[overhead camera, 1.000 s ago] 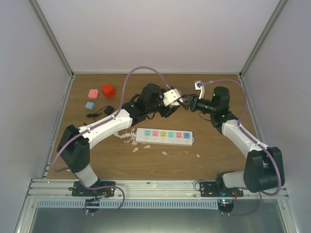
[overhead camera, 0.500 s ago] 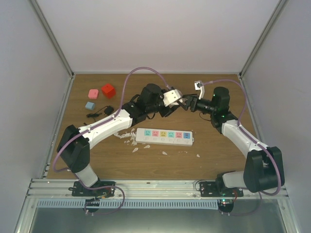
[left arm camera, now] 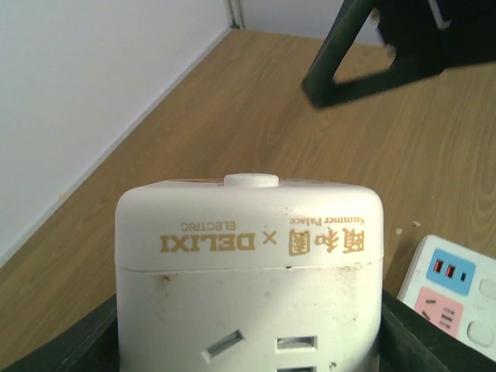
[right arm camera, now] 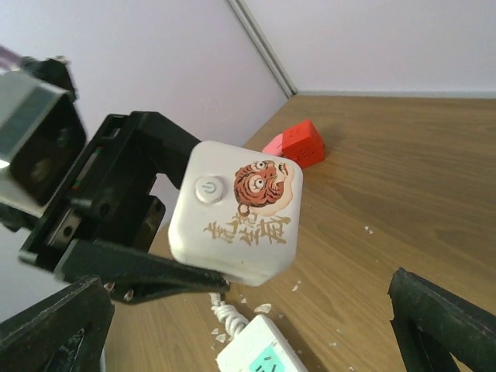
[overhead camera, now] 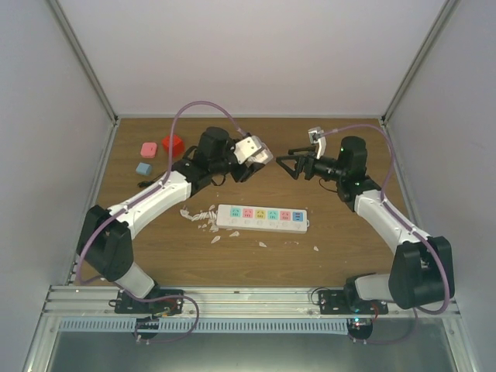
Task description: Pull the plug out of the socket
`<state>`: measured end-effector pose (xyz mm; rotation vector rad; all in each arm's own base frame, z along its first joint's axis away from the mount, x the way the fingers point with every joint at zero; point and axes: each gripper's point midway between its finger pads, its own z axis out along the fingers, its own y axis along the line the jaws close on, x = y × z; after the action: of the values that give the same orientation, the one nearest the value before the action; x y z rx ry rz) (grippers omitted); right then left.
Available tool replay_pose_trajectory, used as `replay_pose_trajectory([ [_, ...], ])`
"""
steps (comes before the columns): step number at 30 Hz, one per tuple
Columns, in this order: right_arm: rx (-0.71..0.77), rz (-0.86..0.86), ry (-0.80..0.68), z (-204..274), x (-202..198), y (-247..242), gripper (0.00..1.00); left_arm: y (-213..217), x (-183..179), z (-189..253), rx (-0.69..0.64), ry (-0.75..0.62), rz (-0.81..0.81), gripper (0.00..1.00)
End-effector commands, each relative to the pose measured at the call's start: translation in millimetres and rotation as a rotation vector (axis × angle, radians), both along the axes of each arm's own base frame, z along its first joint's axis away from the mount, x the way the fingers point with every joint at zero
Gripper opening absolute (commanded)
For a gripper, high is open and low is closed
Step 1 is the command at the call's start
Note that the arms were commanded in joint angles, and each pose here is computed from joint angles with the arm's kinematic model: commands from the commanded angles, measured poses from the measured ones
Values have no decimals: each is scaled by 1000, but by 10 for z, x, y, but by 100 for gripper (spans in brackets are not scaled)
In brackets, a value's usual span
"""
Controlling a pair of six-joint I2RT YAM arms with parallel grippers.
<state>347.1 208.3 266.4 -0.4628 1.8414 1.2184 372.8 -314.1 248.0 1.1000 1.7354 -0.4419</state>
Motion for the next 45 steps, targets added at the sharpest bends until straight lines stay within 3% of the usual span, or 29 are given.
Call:
replay_pose_trajectory([
  [1, -65, 31, -153, 216, -46, -2, 99, 233, -28, 86, -43, 17, -14, 37],
  [12, -198, 155, -344, 174, -218, 47, 100, 1284, -64, -388, 19, 180, 84, 38],
  [24, -363, 273, -449, -197, -389, 88, 100, 2430, -292, -839, 141, 233, 259, 38],
  [45, -637, 441, -432, -1088, -589, 411, 100, 3393, -790, -1805, 333, 456, 403, 42],
])
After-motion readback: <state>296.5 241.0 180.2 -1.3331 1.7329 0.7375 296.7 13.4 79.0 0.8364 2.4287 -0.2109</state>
